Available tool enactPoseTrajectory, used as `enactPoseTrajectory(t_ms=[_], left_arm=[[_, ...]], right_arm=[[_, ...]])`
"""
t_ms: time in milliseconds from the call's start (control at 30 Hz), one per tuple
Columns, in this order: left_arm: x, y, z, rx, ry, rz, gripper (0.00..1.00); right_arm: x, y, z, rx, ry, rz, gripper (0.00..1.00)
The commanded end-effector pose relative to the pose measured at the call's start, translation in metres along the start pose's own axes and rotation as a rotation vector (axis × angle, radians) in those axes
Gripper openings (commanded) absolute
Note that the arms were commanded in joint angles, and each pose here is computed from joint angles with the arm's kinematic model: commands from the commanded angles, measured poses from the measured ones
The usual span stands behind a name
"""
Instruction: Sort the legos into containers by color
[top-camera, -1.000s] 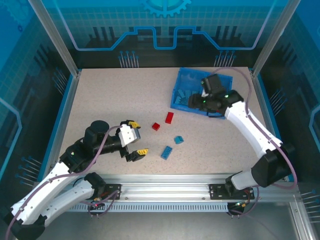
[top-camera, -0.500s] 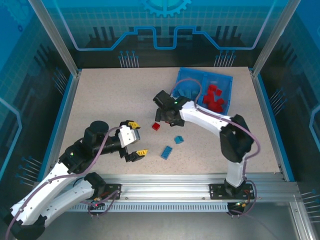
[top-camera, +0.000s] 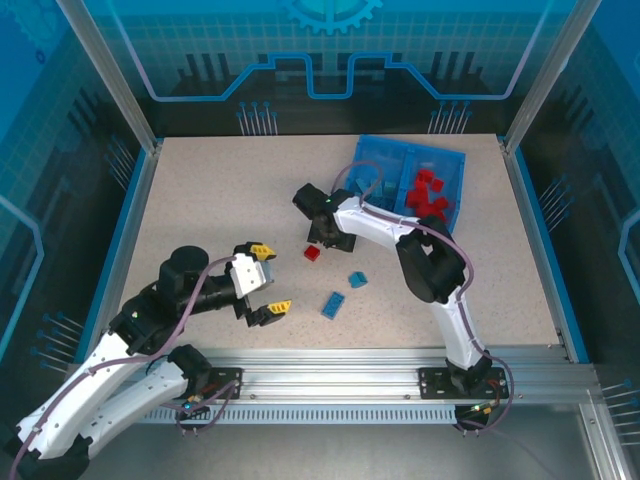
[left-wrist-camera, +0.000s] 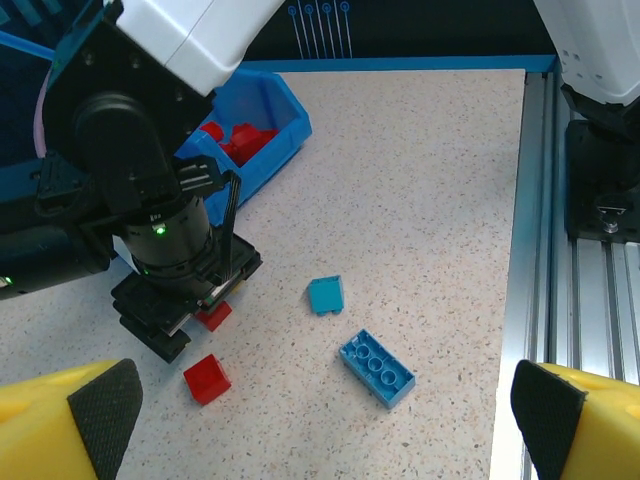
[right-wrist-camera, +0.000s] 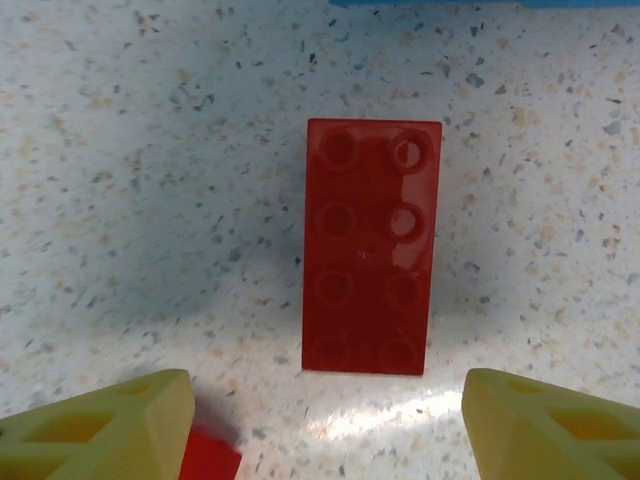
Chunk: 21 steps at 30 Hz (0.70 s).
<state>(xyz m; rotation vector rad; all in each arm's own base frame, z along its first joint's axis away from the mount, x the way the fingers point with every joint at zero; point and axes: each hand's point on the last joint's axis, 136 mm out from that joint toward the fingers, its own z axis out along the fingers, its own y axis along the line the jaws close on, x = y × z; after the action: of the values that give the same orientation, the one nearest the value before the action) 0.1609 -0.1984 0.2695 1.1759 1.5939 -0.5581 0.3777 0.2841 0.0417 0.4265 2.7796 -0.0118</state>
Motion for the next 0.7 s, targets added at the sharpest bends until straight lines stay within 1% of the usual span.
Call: enactPoseTrajectory(t_ms=[0, 167, 267, 300, 400, 500, 667], left_arm=[[-0.004, 0.001, -0.004, -0.013, -0.006, 0.001, 0.99], [-0.001, 0.001, -0.003, -0.010, 0.000, -0.008, 0.99], [0.000, 0.001, -0.003, -0.013, 0.002, -0.007, 0.99], [-0.001, 0.002, -0.003, -0.016, 0.000, -0.005, 0.99], [-0.002, 0.003, -0.003, -0.021, -0.004, -0.001, 0.99], [-0.002, 0.004, -0.002, -0.026, -0.007, -0.001, 0.99], [-0.002, 0.006, 0.003, -0.026, -0.009, -0.006, 0.99]], right_arm=[[-0.004, -0.014, 0.013, 0.076, 0.011, 0.018, 0.68], [0.000, -0.013, 0.028, 0.040, 0.046, 0.000, 0.48], [0.001, -0.015, 0.027, 0.044, 0.054, -0.015, 0.37], [0.000, -0.014, 0.024, 0.038, 0.049, -0.024, 0.35], [-0.004, -0.014, 0.012, 0.019, 0.031, -0.036, 0.32], [-0.010, -0.013, -0.009, -0.016, -0.007, -0.049, 0.30], [-0.014, -0.015, -0.050, -0.068, -0.054, -0.067, 0.30]])
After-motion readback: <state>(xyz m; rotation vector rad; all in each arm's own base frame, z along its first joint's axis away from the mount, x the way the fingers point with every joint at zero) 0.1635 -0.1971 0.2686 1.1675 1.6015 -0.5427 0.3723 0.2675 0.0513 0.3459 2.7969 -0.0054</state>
